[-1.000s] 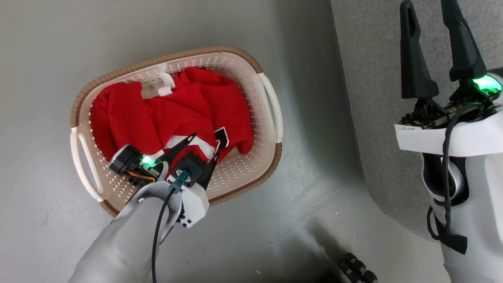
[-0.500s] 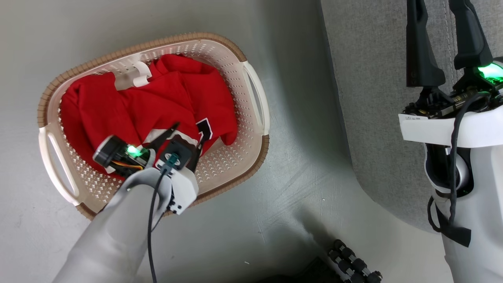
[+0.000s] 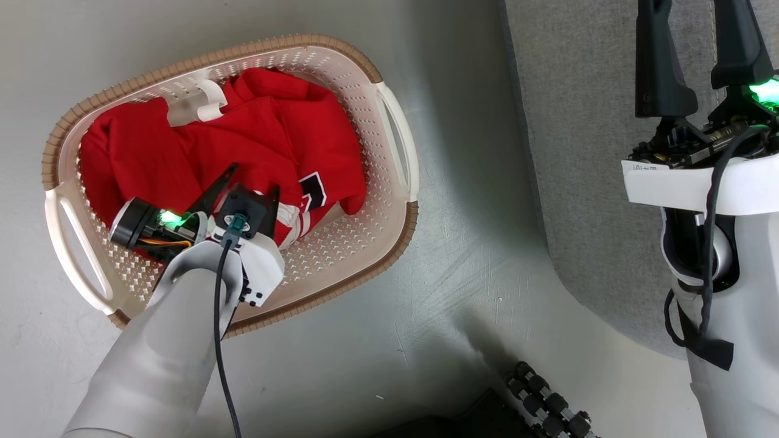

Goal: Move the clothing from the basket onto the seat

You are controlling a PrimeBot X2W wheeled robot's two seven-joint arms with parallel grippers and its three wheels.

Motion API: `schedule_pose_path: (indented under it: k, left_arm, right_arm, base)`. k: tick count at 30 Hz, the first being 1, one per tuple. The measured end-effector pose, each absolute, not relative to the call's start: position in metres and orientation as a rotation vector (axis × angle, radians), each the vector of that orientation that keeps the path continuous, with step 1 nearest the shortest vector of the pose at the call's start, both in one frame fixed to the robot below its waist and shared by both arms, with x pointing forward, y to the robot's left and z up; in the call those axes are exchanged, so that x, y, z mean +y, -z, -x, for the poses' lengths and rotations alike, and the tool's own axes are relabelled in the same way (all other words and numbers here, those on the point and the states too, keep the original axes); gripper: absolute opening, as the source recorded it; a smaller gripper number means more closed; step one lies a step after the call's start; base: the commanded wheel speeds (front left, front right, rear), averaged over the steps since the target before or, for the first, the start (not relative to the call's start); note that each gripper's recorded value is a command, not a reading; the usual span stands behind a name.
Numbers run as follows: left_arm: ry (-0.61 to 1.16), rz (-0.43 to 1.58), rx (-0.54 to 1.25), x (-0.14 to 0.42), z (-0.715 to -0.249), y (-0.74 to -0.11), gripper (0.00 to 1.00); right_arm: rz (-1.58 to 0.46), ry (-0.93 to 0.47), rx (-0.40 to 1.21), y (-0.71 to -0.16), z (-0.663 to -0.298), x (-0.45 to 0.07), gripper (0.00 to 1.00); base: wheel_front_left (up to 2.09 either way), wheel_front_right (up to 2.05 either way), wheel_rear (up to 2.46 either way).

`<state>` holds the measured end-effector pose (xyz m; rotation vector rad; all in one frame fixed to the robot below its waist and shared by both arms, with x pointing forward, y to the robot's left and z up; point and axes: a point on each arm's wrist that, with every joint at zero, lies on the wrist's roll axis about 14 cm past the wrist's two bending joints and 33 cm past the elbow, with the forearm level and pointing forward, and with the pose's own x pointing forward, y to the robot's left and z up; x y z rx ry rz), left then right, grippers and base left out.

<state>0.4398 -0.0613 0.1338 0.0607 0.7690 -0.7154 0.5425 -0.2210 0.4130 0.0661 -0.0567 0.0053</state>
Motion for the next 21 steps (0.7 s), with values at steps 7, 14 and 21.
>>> schedule_pose_path:
  k: [7,14,21]
  left_arm:
    - [0.674,-0.062,0.813,-0.05,-0.434,-0.124,0.75]
    - [0.707,-0.051,0.811,-0.057,-0.43,-0.127,0.0]
    - [0.685,-0.005,0.785,-0.056,-0.439,-0.135,0.0]
  right_arm:
    - [-0.073,-0.01,-0.051,-0.408,-0.545,-0.219,1.0]
    - [-0.079,-0.013,-0.066,-0.413,-0.548,-0.218,1.0]
    - [-0.072,-0.017,-0.08,-0.419,-0.55,-0.218,1.0]
  base:
    - [0.0,0.0,0.0]
    - [0.0,0.0,0.0]
    - [0.0,0.0,0.0]
